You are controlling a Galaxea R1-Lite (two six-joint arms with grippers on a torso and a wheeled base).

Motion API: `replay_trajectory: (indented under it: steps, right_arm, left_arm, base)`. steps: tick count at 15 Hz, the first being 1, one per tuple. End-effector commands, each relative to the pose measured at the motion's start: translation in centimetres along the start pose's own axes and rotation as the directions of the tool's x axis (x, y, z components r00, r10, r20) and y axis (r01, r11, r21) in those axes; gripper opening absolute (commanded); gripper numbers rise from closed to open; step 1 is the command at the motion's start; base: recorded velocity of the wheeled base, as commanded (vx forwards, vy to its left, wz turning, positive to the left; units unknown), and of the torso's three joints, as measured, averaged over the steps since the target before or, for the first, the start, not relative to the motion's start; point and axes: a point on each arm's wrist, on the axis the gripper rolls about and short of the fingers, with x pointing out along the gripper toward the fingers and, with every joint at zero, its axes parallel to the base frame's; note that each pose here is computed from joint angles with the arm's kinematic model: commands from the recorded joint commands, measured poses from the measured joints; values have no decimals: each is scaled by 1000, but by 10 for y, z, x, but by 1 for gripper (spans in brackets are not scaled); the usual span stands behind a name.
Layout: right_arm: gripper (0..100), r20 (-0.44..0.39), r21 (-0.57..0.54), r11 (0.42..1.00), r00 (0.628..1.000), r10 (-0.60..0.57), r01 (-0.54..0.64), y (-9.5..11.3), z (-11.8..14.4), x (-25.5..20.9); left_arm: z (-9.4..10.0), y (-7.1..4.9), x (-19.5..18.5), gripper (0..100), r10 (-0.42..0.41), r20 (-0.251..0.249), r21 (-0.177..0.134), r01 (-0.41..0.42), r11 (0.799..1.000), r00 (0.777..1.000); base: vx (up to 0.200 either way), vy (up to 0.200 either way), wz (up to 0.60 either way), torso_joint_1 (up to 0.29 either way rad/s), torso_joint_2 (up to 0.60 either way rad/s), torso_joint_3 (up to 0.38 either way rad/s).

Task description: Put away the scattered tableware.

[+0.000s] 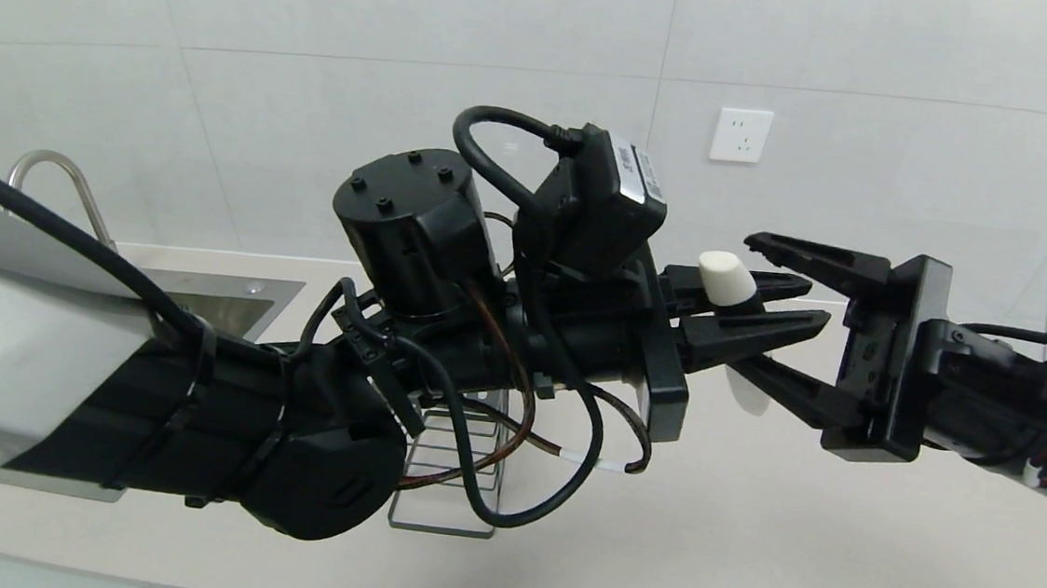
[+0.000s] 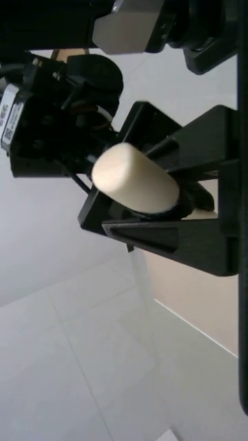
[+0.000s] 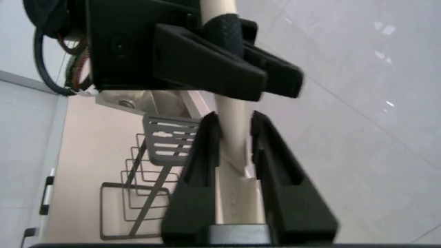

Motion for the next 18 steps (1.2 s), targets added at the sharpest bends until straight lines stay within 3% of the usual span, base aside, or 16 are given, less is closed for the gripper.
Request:
replay_trajectory:
  steps: [1,4,7,9,11,13,14,15,16,18]
  right_arm:
    - [100,-10,8,1000,1000,5,-5,4,1,-5]
    - [100,-55,47,999,998,13,-11,21,1,-25]
    - [100,-134,46,996,989,-64,70,37,8,-69]
    - [100,-135,-3,991,982,-130,131,44,24,-90]
    - [100,-123,-72,978,971,-203,196,55,41,-112]
    - [100,-95,-156,952,956,-279,262,70,60,-132]
    - [0,-74,-202,932,944,-320,300,76,72,-140]
    - [0,-69,-214,922,936,-345,324,82,77,-145]
    - [0,-77,-225,895,908,-411,386,98,87,-156]
    - [0,-75,-236,866,880,-469,441,124,94,-169]
  left_arm:
    - [4,1,-1,0,15,11,13,-15,1000,1000]
    - [8,5,-5,0,38,10,19,-38,999,999]
    - [10,15,-13,0,208,-17,26,-207,978,978]
    - [8,21,-22,0,282,-40,30,-280,959,959]
    - [9,15,-38,0,300,-83,16,-300,954,950]
    - [17,7,-54,0,372,-138,-2,-376,927,918]
    - [26,6,-58,0,424,-147,-12,-431,902,894]
    - [32,6,-59,0,455,-148,-21,-462,886,878]
    - [41,7,-62,0,526,-162,-29,-537,843,835]
    - [45,7,-63,0,580,-160,-24,-590,807,799]
  base:
    - [0,0,0,0,0,0]
    - [0,0,0,0,0,0]
    - [0,0,0,0,0,0]
    - [0,0,0,0,0,0]
    - [0,0,0,0,0,0]
    - [0,0,0,0,0,0]
    - [0,0,0,0,0,0]
    - [0,0,0,0,0,0]
    - [0,0,0,0,0,0]
    - [0,0,0,0,0,0]
